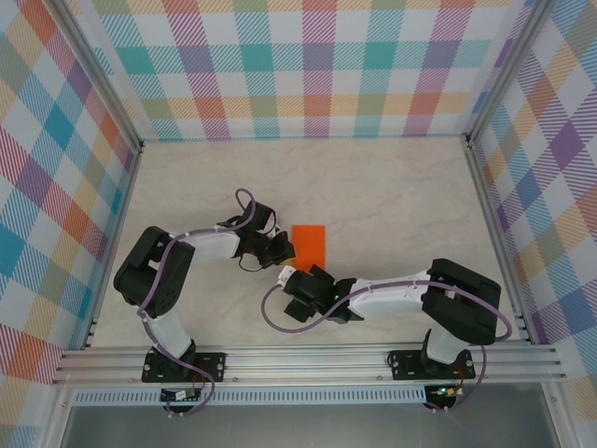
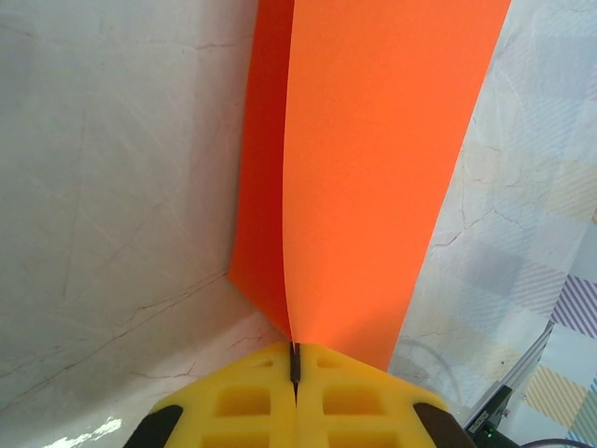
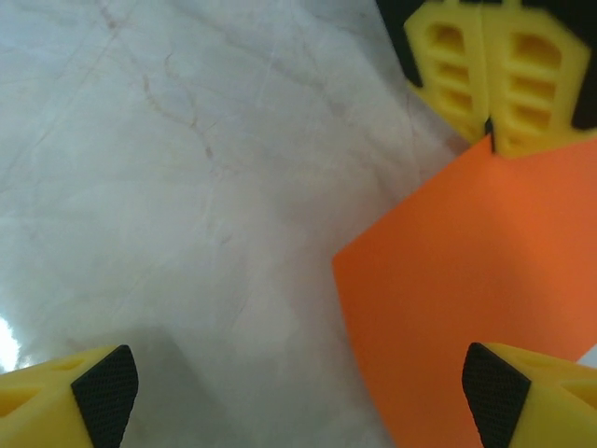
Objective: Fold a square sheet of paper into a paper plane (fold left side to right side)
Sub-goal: Third fold the triangle at the center of the table.
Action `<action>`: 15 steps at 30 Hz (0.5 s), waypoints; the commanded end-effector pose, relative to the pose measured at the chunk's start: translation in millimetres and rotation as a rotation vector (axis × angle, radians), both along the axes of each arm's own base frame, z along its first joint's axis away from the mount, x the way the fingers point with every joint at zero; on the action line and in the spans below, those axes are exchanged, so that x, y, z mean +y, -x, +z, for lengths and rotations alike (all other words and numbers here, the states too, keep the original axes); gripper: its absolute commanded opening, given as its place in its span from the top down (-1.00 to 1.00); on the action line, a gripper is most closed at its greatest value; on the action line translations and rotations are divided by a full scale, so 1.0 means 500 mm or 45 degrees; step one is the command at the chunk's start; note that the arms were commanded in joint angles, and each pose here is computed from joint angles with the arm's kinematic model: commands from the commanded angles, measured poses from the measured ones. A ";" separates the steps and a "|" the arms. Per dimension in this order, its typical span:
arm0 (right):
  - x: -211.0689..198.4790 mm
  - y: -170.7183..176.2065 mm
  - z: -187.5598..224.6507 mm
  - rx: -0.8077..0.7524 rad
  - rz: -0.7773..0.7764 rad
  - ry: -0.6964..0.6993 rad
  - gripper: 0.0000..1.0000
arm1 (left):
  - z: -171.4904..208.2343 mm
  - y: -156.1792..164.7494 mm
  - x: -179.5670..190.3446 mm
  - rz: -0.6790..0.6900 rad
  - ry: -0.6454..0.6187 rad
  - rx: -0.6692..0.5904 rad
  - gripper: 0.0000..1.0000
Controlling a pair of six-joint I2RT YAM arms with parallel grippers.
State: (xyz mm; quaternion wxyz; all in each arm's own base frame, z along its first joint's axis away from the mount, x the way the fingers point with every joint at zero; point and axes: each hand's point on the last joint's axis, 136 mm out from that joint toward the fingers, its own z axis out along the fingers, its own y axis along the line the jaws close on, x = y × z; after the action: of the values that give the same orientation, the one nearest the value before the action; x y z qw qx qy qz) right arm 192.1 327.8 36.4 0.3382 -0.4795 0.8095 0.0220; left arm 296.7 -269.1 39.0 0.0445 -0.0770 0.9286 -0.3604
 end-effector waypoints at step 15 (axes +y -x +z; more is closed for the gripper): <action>0.029 -0.056 0.039 -0.212 0.027 0.069 0.50 | 0.026 0.005 -0.016 -0.036 0.008 -0.021 1.00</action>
State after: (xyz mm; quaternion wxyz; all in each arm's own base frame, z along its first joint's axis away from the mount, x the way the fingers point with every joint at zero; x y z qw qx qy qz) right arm 217.1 345.1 52.0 0.3855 -0.4981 0.7762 -0.0273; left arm 295.0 -270.7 40.6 0.0423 -0.0747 0.9293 -0.3591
